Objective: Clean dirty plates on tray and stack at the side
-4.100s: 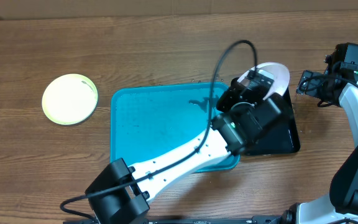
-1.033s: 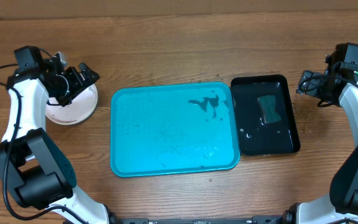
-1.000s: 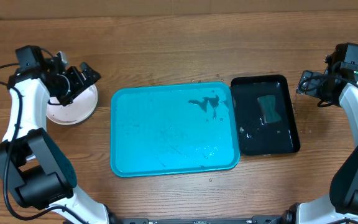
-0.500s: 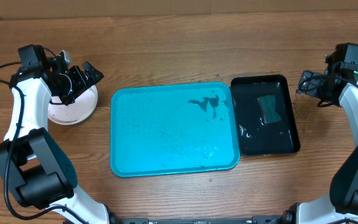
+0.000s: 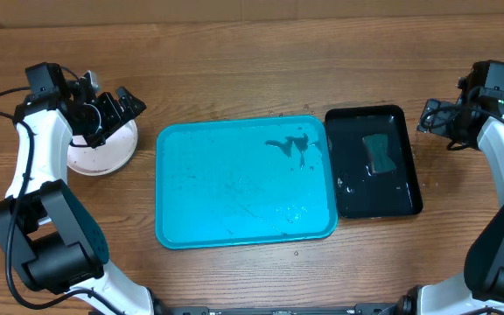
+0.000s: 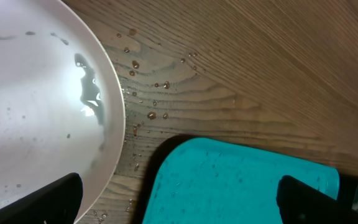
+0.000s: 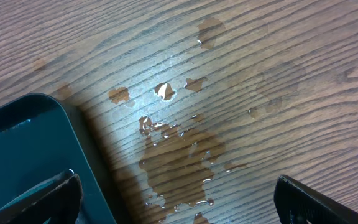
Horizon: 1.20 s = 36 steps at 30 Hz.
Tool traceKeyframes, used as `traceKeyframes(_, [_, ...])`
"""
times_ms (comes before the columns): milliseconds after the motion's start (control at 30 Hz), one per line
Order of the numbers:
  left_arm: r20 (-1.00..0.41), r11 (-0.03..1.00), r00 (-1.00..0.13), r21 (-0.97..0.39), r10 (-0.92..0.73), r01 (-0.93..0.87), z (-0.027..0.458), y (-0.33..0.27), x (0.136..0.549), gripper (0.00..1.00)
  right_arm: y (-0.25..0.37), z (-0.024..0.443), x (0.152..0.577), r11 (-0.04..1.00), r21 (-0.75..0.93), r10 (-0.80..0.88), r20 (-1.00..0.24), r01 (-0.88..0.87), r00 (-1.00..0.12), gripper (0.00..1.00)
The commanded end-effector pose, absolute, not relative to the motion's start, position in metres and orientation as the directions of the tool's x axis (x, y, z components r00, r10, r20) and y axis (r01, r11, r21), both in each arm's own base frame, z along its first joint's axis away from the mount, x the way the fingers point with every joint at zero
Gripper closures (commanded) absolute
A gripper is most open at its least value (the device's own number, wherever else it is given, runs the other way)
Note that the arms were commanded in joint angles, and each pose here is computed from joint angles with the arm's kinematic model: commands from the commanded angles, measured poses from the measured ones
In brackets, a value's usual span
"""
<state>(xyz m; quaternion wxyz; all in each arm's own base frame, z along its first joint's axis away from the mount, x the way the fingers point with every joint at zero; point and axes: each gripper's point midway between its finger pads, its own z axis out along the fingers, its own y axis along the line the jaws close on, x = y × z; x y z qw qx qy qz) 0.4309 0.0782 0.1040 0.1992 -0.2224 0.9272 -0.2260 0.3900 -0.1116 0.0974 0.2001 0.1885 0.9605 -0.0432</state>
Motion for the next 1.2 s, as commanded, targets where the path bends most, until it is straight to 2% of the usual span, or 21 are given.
traceKeyframes(0, [-0.291, 0.809, -0.829, -0.513, -0.477, -0.286, 0.108, 0.076, 0.435, 0.00, -0.111, 0.101, 0.393, 0.925, 0.001, 0.346, -0.413, 0.380, -0.842, 0.00])
traceKeyframes(300, [-0.290, 0.809, -0.829, -0.513, -0.477, -0.286, 0.108, 0.076, 0.435, 0.00, -0.107, 0.116, 0.394, 0.929, 0.006, 0.334, -0.447, 0.370, -0.830, 0.00])
traceKeyframes(400, [-0.291, 0.809, -0.829, -0.513, -0.477, -0.286, 0.108, 0.076, 0.435, 0.00, -0.099, 0.142, 0.395, 0.936, 0.015, 0.311, -0.504, 0.352, -0.806, 0.00])
traceKeyframes(500, [-0.291, 0.809, -0.829, -0.513, -0.477, -0.286, 0.108, 0.076, 0.435, 0.00, -0.081, 0.194, 0.391, 0.950, 0.034, 0.263, -0.616, 0.309, -0.742, 0.00])
traceKeyframes(800, [-0.291, 0.809, -0.829, -0.513, -0.477, -0.286, 0.108, 0.076, 0.435, 0.00, -0.019, 0.337, 0.333, 0.987, 0.084, 0.140, -0.874, 0.138, -0.466, 0.00])
traceKeyframes(967, [-0.291, 0.809, -0.829, -0.513, -0.477, -0.286, 0.108, 0.076, 0.435, 0.00, 0.003, 0.399, 0.275, 0.994, 0.098, 0.106, -0.955, 0.041, -0.276, 0.00])
traceKeyframes(1000, [-0.290, 0.809, -0.829, -0.513, -0.477, -0.286, 0.108, 0.076, 0.435, 0.00, 0.002, 0.420, 0.251, 0.995, 0.098, 0.103, -0.976, 0.037, -0.192, 0.00])
traceKeyframes(1167, [-0.291, 0.809, -0.829, -0.513, -0.477, -0.286, 0.108, 0.076, 0.435, 0.00, 0.005, 0.440, 0.189, 0.993, 0.113, 0.112, -0.993, -0.020, -0.042, 0.00])
